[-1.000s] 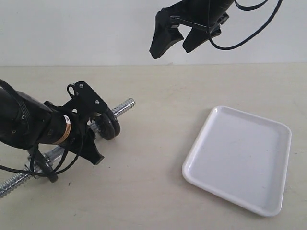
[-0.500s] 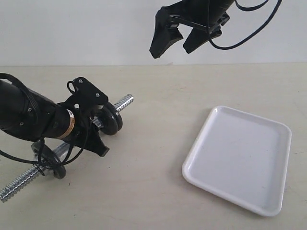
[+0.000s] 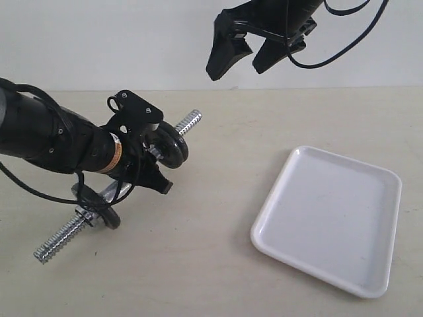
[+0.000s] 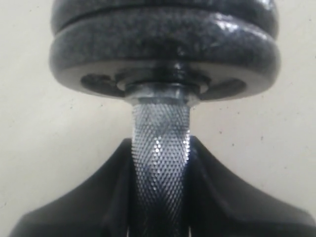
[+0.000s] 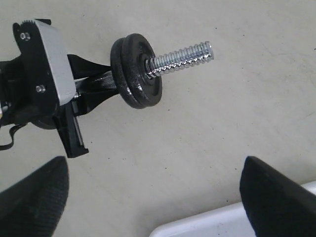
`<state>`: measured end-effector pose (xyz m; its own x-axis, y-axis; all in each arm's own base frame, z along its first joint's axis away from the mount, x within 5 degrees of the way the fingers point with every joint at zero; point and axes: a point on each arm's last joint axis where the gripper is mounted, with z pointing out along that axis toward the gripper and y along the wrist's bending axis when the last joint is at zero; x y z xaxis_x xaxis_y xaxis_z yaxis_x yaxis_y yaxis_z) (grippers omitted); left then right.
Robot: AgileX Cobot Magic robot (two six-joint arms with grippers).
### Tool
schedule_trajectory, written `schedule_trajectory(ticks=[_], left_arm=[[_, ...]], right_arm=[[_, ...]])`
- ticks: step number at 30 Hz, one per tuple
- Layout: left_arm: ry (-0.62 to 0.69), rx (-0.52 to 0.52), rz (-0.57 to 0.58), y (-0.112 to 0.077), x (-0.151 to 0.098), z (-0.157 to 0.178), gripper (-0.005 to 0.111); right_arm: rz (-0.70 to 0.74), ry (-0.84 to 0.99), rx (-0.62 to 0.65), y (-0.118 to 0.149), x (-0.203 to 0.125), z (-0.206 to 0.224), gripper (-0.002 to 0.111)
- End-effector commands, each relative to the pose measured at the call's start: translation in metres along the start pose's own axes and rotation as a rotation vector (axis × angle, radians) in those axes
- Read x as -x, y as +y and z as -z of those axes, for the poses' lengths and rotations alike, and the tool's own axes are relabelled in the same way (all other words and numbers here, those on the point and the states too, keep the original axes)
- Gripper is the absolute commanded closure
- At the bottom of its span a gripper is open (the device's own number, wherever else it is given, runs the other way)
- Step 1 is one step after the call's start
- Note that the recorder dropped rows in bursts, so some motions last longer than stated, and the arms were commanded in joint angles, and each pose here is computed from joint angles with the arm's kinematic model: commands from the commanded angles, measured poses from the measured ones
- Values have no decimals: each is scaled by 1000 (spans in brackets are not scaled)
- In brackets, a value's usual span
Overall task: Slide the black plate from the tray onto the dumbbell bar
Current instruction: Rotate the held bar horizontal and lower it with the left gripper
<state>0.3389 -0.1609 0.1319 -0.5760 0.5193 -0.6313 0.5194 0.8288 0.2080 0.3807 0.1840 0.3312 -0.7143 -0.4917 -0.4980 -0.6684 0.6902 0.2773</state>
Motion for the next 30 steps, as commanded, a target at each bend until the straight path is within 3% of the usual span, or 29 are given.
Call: schedule_trajectory(ticks=[1,7,17,30], left_arm=[[-63,21,15,2,23,0,102],[-86,-4,44,-6,37,-12,102],[-166,-56,6,-52,72,-23,102],[-165,-46,9,-52,73,-24,102]], right_arm=[[3,-7,-8,1,0,5,26],[-10,-21,26,4,2,5,26],[-4,-22,27,4,2,5,26],[-15,-22,28,4,2,5,26]])
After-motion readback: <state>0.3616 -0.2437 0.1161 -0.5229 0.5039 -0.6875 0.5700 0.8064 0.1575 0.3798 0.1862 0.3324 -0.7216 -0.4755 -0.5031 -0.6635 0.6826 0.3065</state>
